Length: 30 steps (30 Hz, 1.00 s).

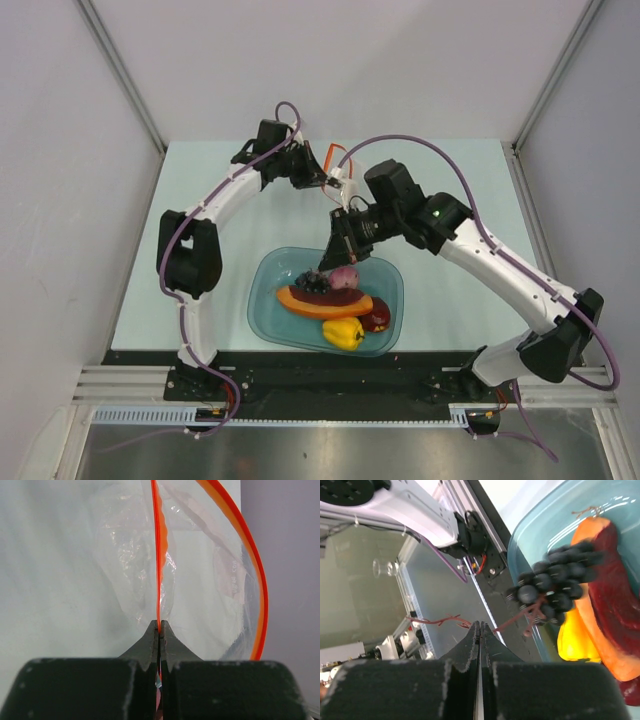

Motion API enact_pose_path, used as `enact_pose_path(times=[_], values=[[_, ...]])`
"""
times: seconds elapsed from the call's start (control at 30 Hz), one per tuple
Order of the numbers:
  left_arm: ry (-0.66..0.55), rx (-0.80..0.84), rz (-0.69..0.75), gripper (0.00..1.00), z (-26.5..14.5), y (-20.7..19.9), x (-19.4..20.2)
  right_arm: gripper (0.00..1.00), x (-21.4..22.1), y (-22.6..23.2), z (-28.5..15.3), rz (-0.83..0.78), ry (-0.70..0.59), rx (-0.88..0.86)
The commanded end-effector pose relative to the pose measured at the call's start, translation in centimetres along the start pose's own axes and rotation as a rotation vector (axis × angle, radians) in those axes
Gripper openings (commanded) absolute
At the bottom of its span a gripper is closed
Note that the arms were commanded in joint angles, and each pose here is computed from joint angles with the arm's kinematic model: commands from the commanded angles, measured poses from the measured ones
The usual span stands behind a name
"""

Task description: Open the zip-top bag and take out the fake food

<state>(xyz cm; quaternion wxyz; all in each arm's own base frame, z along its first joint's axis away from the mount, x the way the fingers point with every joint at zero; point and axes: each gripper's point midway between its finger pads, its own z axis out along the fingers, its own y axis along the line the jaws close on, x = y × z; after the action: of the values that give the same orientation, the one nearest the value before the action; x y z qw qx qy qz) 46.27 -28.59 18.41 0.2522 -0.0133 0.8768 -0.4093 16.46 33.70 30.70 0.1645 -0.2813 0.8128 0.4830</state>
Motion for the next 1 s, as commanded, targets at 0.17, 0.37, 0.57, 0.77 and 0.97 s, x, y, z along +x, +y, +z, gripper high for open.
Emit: enact_pose_path(times=[0.17, 0.37, 0.57, 0.77, 0.97], values=[[-0.057, 0.026, 0.067, 0.00, -1.9, -2.0, -1.4, 0.00, 0.6, 0.7, 2.1, -0.072, 0.038, -0.058], [-0.057, 0.026, 0.067, 0.00, -2.0, -2.0, -1.3, 0.00, 2.1, 0.2, 4.4, -0.071, 0.106, -0.053], [-0.057, 0.023, 0.068, 0.00, -2.3, -1.9, -1.0, 0.00, 2.6, -0.8, 6.2, -0.067, 0.150, -0.066], [-0.057, 0.020, 0.071, 0.00, -2.4, -1.8, -0.9, 0.00, 2.7, -1.5, 8.8, -0.068, 0.177, -0.102], [-0.059, 0.015, 0.073, 0.00, -2.6, -1.6, -1.1, 0.00, 2.1, -2.2, 11.3, -0.063, 0.189, -0.118]])
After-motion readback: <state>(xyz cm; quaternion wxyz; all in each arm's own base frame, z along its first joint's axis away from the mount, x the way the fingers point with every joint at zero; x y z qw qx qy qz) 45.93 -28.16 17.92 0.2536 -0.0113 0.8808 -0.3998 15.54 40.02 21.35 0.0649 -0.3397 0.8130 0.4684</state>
